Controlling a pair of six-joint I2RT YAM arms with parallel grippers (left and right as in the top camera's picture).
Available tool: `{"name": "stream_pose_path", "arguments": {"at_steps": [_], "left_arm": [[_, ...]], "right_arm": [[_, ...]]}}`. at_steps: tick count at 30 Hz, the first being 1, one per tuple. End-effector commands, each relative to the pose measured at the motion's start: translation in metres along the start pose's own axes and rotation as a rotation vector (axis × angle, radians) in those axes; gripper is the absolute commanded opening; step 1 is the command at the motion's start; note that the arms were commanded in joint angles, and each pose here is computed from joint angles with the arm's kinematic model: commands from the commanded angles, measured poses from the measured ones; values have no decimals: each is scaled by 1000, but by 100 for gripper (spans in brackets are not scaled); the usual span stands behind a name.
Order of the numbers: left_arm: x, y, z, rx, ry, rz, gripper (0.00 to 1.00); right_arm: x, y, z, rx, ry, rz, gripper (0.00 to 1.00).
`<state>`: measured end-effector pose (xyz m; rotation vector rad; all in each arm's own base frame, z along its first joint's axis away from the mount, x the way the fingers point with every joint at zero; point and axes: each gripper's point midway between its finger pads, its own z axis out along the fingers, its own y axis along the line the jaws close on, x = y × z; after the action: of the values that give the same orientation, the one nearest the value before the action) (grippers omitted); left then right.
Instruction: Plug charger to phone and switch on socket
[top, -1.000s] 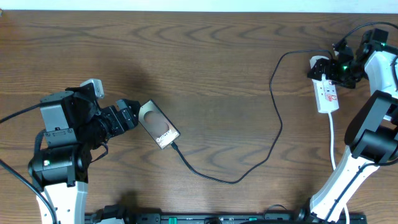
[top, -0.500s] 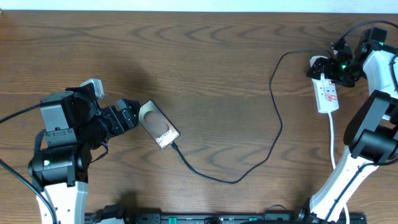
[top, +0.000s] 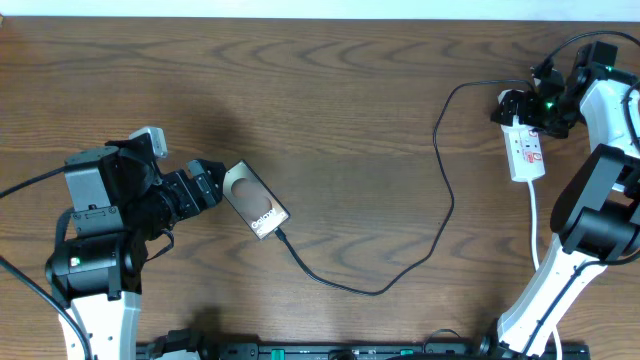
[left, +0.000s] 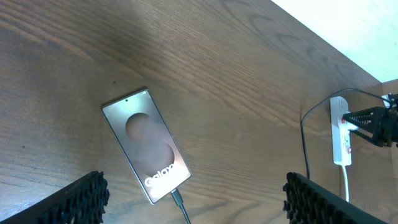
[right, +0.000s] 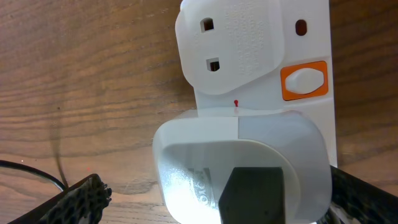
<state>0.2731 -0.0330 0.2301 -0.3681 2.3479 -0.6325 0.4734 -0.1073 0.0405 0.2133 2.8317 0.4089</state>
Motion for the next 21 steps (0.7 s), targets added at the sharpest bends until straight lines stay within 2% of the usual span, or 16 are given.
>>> {"name": "stream_pose_path", "arguments": {"at_steps": [1, 9, 21], "left_arm": [[-1, 2, 0, -12, -6, -1, 89], [-1, 2, 0, -12, -6, -1, 89], [0, 3, 0, -14, 1, -5, 89]], "right_arm": [[14, 31, 21, -96, 70, 15, 98], [19, 9, 21, 32, 95, 12, 98], [21, 12, 21, 14, 104, 17, 98]]}}
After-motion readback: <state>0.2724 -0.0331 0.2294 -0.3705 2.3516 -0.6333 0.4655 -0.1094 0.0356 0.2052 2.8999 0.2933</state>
